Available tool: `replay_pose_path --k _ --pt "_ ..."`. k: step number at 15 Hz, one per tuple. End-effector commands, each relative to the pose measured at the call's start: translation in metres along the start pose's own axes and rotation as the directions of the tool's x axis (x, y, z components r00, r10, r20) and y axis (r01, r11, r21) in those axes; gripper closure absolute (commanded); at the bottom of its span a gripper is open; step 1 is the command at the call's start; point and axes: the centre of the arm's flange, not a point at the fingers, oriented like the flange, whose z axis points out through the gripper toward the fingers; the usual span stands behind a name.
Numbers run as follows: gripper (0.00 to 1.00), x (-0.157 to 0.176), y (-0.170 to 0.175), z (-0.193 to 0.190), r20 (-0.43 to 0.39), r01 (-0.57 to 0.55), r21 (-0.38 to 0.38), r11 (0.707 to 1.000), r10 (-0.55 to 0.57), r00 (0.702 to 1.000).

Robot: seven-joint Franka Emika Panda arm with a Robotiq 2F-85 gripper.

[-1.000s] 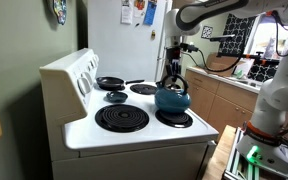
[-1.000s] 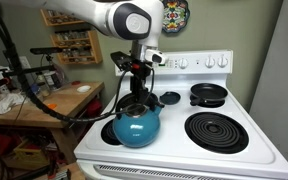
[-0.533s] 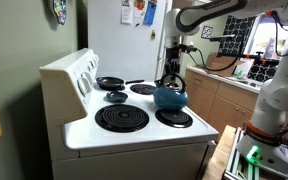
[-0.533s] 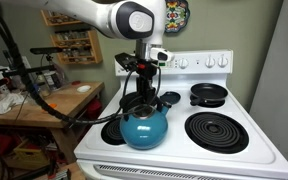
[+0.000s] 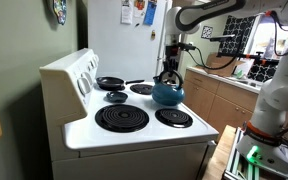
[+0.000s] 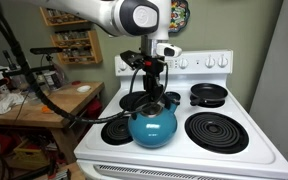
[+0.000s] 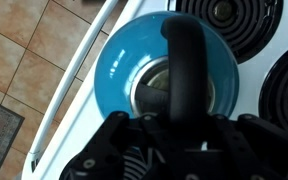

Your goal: Move the blue kettle to the bottom right cooker on the hob of the stove

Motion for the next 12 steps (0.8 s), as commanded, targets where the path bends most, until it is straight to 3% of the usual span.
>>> replay_pose_path --k 1,4,5,8,12 --pt "0.93 0.0 0.0 -0.001 -0.003 0.0 0.001 1.0 0.0 1.0" --pt "0.93 0.001 0.0 -0.003 -0.006 0.0 0.002 1.0 0.0 1.0" --pt "0.98 0.008 0.01 -0.002 -0.007 -0.056 0.006 0.998 0.056 0.998" --pt "0.98 0.018 0.04 0.001 -0.018 -0.158 0.018 0.987 0.158 0.987" --pt "0.98 0.038 0.078 -0.003 -0.133 -0.217 0.055 0.975 0.222 0.966"
